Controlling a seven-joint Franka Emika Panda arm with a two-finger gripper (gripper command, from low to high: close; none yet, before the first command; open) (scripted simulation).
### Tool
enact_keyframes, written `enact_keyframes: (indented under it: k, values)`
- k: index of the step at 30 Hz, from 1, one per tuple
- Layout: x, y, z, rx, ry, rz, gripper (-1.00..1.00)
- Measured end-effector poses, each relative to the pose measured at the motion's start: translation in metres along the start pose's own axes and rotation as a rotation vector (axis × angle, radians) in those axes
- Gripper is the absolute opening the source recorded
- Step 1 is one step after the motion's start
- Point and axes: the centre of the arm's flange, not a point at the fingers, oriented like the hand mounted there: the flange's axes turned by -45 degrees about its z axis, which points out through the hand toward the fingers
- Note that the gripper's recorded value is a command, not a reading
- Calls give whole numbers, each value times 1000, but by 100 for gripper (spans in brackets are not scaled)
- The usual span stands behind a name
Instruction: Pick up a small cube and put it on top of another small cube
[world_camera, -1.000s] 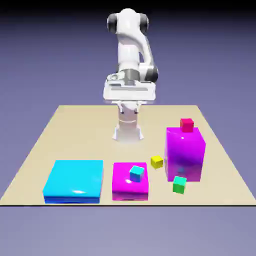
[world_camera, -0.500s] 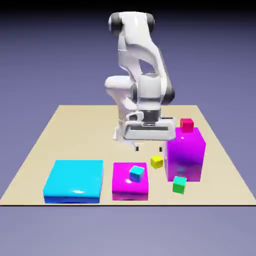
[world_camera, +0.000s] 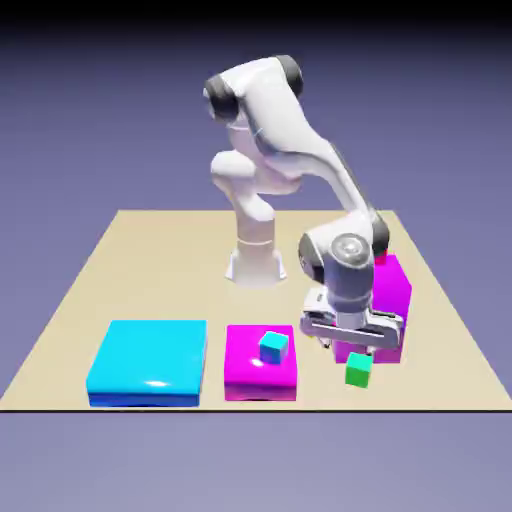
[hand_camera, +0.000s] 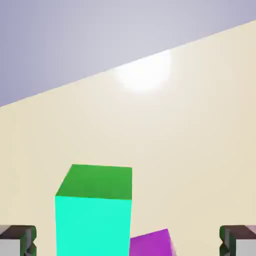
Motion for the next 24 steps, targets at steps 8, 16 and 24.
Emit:
enact_keyframes:
  k: [8,16,24]
  values:
    - [7,-4,72,1,-22,10,-100]
    - [-52,-45,-42,-84,-13,-234,-100]
    - [-108,-48,-117,-144,-62,-552,-100]
